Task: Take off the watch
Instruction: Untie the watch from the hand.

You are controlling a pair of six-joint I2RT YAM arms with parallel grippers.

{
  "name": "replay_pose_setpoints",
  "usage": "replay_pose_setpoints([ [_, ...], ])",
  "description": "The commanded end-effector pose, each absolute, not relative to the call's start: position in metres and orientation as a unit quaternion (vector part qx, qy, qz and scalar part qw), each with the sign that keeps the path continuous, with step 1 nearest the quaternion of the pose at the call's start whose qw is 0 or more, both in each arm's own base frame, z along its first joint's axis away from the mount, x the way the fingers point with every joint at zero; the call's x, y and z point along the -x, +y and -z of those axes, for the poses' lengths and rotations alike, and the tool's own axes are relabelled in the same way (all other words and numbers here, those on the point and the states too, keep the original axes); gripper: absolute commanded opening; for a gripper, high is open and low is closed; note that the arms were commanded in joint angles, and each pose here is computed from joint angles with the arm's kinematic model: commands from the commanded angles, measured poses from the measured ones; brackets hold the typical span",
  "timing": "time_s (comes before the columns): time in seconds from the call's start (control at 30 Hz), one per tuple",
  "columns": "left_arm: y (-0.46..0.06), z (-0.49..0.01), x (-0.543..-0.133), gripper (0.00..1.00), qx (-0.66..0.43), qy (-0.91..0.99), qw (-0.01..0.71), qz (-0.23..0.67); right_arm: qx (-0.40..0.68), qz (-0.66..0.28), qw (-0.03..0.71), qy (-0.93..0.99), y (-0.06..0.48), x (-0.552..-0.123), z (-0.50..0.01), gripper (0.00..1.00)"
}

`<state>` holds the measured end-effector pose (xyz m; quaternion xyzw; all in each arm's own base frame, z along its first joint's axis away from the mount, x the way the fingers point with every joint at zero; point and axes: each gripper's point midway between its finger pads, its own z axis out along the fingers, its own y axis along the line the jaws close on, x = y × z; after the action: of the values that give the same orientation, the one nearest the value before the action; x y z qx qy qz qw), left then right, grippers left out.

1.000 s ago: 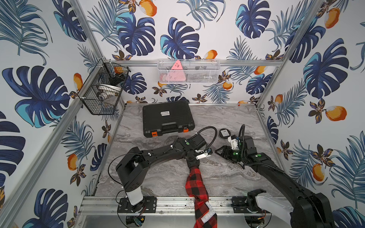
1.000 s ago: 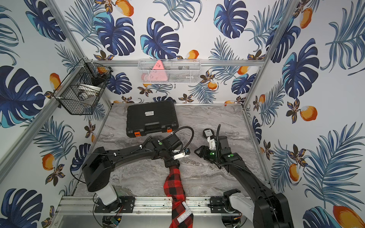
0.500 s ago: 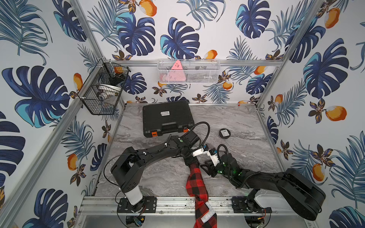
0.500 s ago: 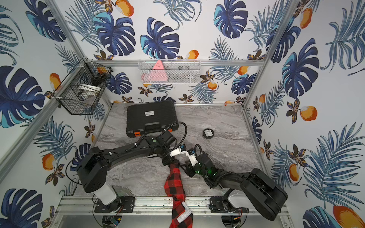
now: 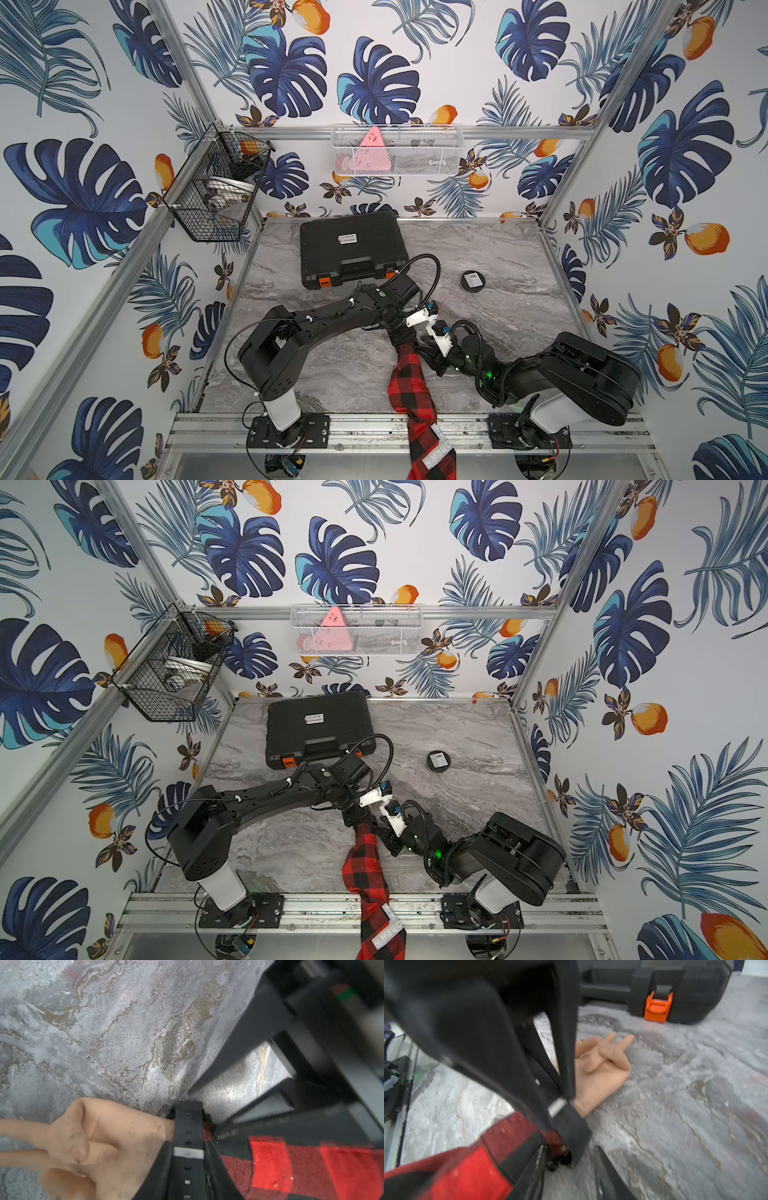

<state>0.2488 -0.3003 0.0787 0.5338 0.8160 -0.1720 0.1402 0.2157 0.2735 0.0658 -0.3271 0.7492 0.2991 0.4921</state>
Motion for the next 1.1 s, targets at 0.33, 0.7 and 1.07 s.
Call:
replay_pose_setpoints([
  [0.33,-0.314,-0.084,-0.242,0.18,-0.538,0.805,0.131,0.212,0.297,-0.250,0.556,0.735,0.275,-0.242,-0.076,0.28],
  [0.7,-0.314,-0.082,-0.237,0.18,-0.537,0.805,0.120,0.220,0.269,-0.225,0.577,0.737,0.266,-0.252,-0.076,0.19],
  [1.07,-0.303,-0.098,-0.241,0.19,-0.532,0.811,0.145,0.196,0.234,-0.206,0.584,0.750,0.254,-0.258,-0.070,0.00],
])
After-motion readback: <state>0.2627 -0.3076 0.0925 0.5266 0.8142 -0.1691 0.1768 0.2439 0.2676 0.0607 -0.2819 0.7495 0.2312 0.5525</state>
